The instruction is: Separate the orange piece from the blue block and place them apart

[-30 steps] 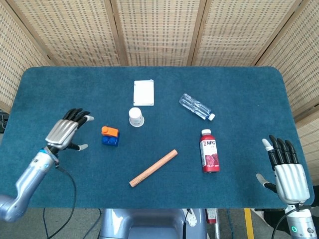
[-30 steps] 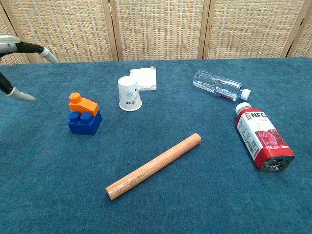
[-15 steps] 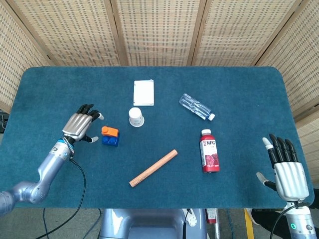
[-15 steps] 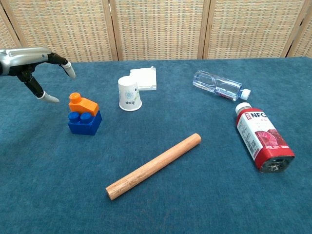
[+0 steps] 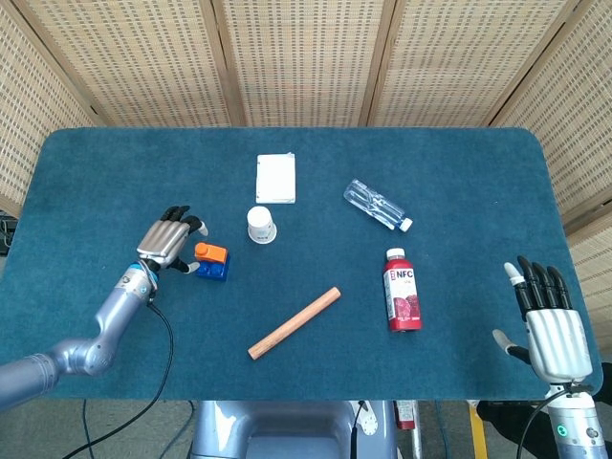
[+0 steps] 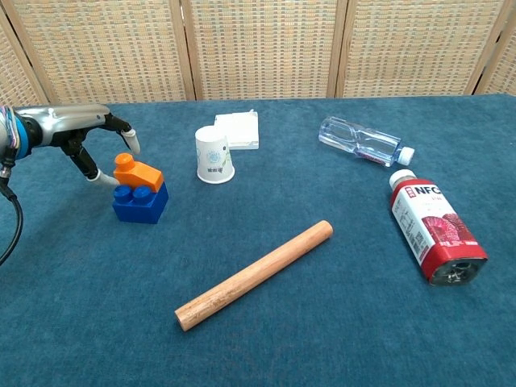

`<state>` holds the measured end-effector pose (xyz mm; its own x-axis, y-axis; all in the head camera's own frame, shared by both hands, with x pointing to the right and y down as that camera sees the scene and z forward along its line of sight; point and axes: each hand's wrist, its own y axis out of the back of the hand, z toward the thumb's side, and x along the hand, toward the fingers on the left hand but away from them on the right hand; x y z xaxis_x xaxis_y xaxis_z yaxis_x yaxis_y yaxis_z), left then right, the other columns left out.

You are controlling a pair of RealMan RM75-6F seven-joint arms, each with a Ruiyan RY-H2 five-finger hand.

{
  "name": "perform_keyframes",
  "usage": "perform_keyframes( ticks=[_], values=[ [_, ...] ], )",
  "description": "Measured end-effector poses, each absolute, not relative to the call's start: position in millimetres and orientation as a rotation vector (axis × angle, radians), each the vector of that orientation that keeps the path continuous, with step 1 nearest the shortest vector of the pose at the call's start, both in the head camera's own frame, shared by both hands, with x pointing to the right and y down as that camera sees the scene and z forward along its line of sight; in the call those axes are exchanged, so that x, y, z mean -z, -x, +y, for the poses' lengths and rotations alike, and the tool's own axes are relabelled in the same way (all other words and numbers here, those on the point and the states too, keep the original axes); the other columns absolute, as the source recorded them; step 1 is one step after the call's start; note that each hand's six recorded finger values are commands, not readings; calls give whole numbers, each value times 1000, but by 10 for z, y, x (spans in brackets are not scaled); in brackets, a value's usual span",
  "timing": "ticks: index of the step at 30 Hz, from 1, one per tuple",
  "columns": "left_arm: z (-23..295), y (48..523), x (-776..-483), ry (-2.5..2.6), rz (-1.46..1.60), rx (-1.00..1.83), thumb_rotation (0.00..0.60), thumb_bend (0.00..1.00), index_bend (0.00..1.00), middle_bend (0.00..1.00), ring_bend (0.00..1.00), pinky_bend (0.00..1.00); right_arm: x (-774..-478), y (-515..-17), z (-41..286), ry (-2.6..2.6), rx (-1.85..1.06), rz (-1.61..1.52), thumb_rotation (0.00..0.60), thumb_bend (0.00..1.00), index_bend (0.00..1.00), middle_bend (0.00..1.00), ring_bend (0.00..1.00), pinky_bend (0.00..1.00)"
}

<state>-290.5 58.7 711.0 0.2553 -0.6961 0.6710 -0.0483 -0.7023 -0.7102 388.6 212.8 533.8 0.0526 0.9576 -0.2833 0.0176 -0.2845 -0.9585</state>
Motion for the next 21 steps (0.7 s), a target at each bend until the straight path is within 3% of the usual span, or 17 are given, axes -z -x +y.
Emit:
perform_keyframes(
  ticks=[4, 10, 21],
  values=[
    [578, 2862, -7158, 1966, 672, 1482, 600, 246, 441, 394, 0, 0, -5344, -3899, 2119, 1460, -1371, -1045, 600, 0, 0, 0, 0, 0],
    [552, 2827, -7180, 1957, 692, 1478, 600, 361, 598, 541, 0, 0, -5349, -3910, 2114, 1463, -1372, -1048, 600, 0, 0, 0, 0, 0],
    [473, 2912, -6910, 2014, 852, 1415, 600, 409, 640, 573, 0, 0, -5330, -3905, 2126, 1470, -1364, -1053, 600, 0, 0, 0, 0, 0]
  ],
)
